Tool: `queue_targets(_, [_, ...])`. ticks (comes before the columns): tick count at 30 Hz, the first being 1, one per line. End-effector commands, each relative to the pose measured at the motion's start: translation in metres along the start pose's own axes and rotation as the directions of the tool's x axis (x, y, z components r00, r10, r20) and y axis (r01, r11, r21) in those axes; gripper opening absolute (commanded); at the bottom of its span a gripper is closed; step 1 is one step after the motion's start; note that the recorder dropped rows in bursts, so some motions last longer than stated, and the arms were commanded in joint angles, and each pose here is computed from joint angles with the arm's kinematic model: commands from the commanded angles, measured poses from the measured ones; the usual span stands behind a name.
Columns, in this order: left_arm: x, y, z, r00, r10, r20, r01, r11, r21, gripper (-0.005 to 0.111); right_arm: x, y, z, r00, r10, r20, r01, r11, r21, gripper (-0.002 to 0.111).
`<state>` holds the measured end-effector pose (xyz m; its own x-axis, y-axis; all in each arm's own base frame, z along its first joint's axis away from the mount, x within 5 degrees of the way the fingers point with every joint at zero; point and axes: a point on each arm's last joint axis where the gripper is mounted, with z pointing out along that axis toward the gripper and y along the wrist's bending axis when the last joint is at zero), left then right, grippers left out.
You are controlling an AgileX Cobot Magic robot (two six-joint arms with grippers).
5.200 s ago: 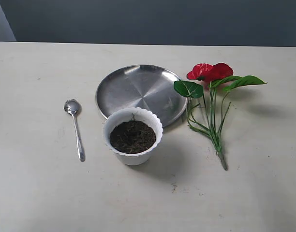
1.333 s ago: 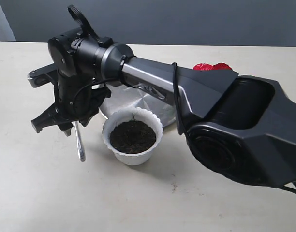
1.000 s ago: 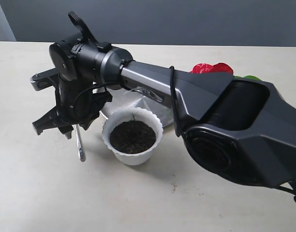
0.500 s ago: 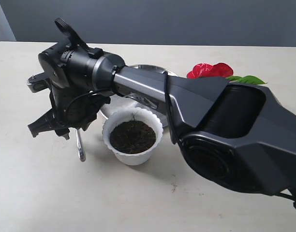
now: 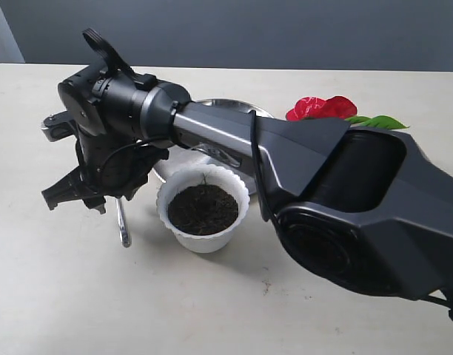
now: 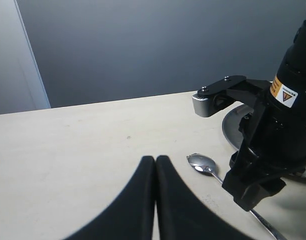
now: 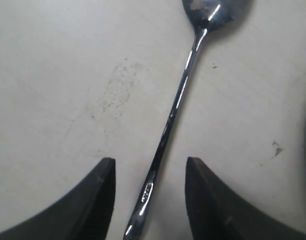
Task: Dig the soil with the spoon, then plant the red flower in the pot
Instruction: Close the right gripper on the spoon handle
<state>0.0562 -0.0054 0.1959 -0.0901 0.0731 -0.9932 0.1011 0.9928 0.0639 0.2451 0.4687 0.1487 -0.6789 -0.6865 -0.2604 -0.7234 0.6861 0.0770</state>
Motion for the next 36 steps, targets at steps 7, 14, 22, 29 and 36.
queue_targets(7, [-0.002, 0.000, 0.000, 1.000, 0.001, 0.021, -0.001, 1.000, 0.005, 0.000, -0.001, -0.002, -0.004, 1.000, -0.002, 0.006, 0.002, 1.000, 0.011, 0.044])
queue_targets(14, [-0.002, 0.000, 0.000, 1.000, 0.001, 0.021, -0.001, 1.000, 0.005, 0.000, -0.001, -0.003, 0.006, 1.000, -0.003, 0.012, 0.002, 1.000, 0.020, 0.043])
queue_targets(22, [-0.002, 0.000, 0.000, 1.000, 0.001, 0.021, -0.001, 1.000, 0.005, 0.000, -0.004, -0.004, 0.014, 0.998, 0.018, 0.052, -0.020, 0.999, 0.038, 0.043])
queue_targets(29, [-0.002, 0.000, 0.000, 1.000, 0.001, 0.021, -0.001, 1.000, 0.005, 0.000, -0.007, -0.004, 0.013, 0.996, 0.020, 0.084, -0.023, 0.999, 0.028, 0.043])
queue_targets(36, [-0.002, 0.000, 0.000, 1.000, 0.001, 0.021, -0.001, 1.000, 0.005, 0.000, -0.008, -0.005, 0.013, 0.996, 0.013, 0.094, -0.017, 0.999, 0.041, 0.043])
